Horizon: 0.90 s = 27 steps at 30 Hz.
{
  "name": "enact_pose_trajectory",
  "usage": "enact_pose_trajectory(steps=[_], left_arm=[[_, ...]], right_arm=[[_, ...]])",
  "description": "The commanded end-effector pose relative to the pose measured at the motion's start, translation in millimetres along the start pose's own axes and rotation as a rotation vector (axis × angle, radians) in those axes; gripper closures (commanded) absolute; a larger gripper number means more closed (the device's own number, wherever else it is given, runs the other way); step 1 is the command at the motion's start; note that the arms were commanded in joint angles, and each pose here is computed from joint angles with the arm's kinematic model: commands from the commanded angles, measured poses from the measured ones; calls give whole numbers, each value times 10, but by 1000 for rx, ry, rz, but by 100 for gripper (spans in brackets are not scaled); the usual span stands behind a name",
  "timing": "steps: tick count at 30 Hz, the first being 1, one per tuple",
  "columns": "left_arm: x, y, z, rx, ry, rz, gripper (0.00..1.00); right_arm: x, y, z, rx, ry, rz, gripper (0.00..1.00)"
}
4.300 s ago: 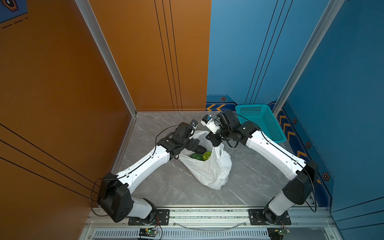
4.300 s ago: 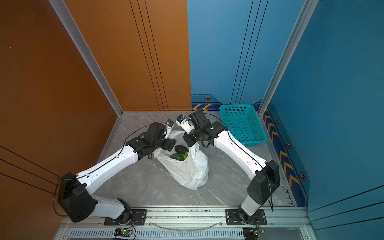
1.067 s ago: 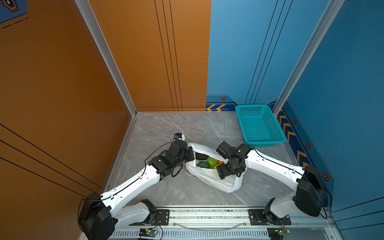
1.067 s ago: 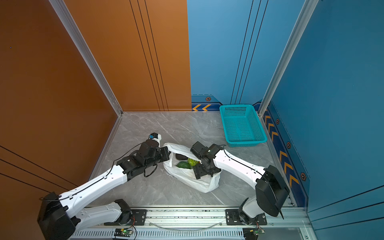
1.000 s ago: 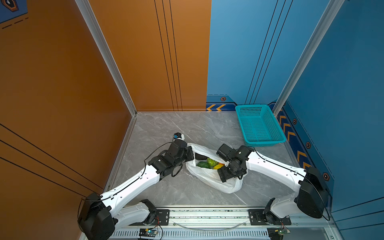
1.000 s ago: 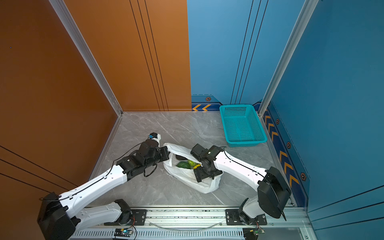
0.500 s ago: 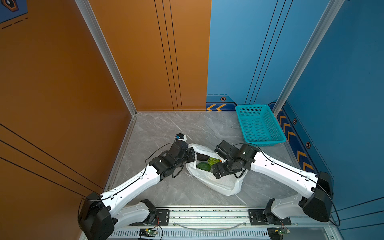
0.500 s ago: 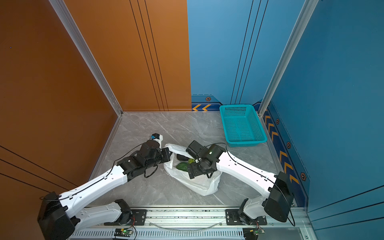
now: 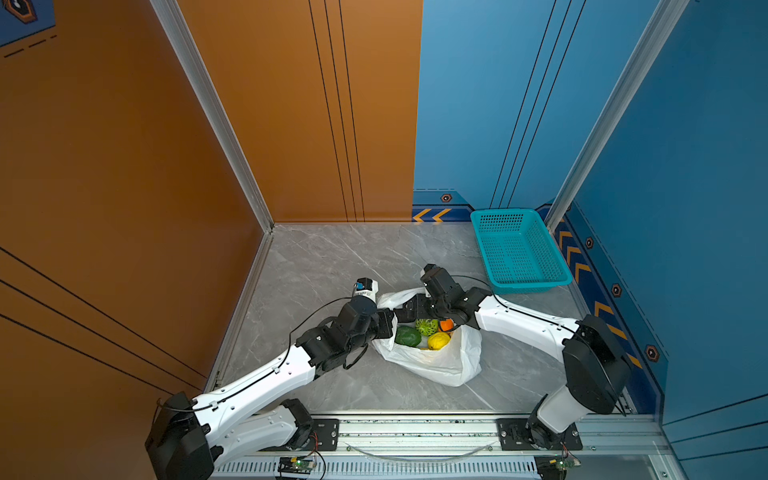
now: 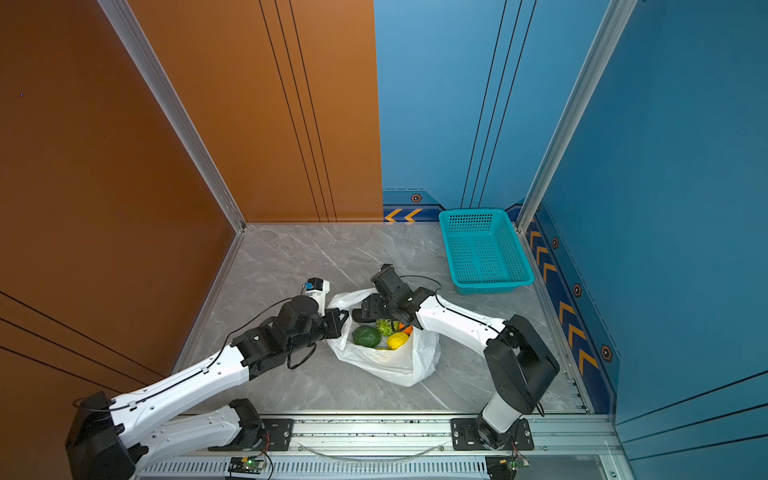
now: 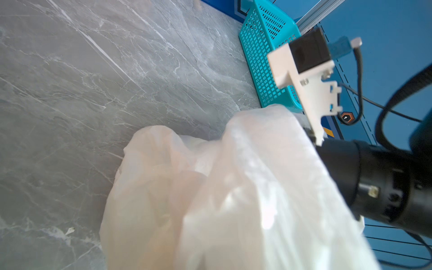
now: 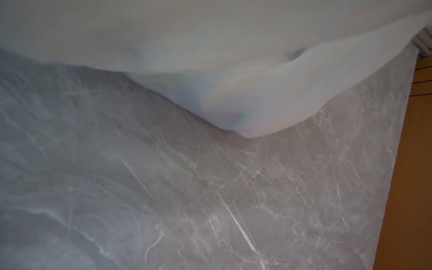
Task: Untie the knot of the plastic bag and take out the fruit
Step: Open the plastic bag at the center of the table.
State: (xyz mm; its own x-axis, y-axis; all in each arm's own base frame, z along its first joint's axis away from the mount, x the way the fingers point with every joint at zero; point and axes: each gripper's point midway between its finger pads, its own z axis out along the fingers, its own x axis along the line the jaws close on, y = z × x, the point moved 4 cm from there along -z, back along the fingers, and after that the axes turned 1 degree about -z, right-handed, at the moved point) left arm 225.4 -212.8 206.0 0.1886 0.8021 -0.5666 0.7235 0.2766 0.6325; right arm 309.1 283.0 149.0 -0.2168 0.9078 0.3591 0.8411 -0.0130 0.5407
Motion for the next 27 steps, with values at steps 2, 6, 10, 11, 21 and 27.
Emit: enact_pose_trajectory(steps=[2, 6, 10, 11, 21, 27], left_arm=[[11, 90, -124, -107, 12, 31, 100], [-4, 75, -176, -138, 11, 45, 100], [-133, 57, -108, -123, -10, 71, 100], [-141, 60, -90, -122, -7, 71, 100], [-401, 225, 14, -147, -53, 51, 100], [-415, 286, -10, -177, -43, 35, 100]], right_arm=[[-79, 806, -7, -269, -94, -99, 12], [-246, 1060, 64, -226, -106, -121, 11], [-202, 913, 73, -98, -62, -166, 11], [-185, 853, 65, -74, -54, -174, 11], [-54, 465, -302, 58, -128, -198, 8], [-280, 296, -315, 62, -367, -233, 14]])
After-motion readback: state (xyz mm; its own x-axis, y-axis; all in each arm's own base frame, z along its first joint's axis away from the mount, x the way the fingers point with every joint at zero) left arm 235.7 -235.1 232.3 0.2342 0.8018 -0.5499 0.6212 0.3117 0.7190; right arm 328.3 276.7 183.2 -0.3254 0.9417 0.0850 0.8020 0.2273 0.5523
